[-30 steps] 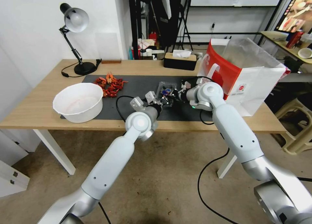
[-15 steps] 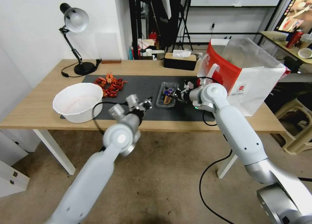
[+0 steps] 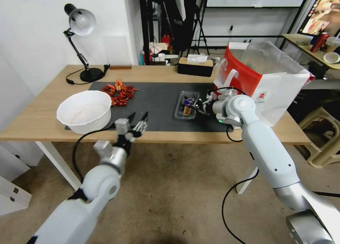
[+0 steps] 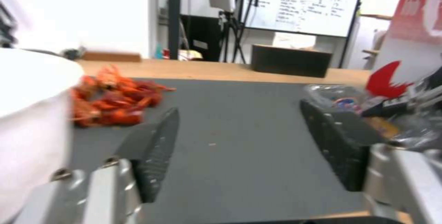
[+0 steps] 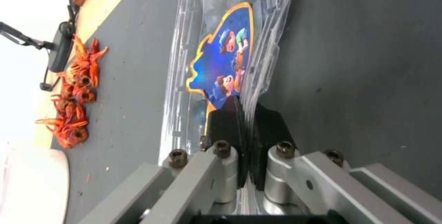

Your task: Close the takeout container lid, then place the container into the takeout bag.

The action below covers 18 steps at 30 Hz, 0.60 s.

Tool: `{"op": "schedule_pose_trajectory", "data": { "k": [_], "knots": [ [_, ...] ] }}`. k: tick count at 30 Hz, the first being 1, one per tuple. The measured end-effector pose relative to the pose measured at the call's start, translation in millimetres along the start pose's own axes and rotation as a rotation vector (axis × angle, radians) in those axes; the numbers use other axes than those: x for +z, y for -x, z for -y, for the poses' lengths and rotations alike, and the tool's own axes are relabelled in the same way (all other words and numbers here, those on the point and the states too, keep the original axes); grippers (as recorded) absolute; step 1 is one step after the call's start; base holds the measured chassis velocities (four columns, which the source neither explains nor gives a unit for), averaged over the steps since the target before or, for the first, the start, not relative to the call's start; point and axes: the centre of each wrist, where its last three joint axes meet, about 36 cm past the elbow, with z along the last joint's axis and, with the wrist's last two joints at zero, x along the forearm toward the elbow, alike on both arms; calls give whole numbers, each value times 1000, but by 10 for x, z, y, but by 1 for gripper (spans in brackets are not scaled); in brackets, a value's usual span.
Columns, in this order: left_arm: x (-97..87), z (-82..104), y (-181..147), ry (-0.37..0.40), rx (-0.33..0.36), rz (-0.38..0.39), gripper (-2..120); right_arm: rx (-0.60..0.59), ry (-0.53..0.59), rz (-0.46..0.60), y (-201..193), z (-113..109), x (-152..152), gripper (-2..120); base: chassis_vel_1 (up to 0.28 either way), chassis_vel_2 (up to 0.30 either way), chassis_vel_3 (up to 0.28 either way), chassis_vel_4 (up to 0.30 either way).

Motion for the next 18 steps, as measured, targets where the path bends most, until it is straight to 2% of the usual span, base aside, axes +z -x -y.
{"op": "schedule_pose_trajectory", "data": {
  "k": [3, 4, 6, 15, 17, 18],
  "knots": [
    [49, -51, -173, 35, -23, -13, 87, -10, -1, 1, 0, -32, -26, 0, 0, 0, 0, 0],
    [49, -51, -173, 35, -23, -13, 87, -10, -1, 1, 0, -32, -26, 0, 0, 0, 0, 0],
    [118, -61, -273, 60, -51, -29, 97, -16, -3, 4, -27, -44, -36, 0, 0, 0, 0, 0],
    [270, 19, -467, 55, -128, -65, 100, -31, -4, 7, -70, -67, -33, 0, 0, 0, 0, 0],
    [319, 52, -521, 71, -174, -84, 100, -33, -4, 6, -74, -68, -30, 0, 0, 0, 0, 0],
    [319, 52, -521, 71, -174, -84, 100, -33, -4, 6, -74, -68, -30, 0, 0, 0, 0, 0]
  ]
}}
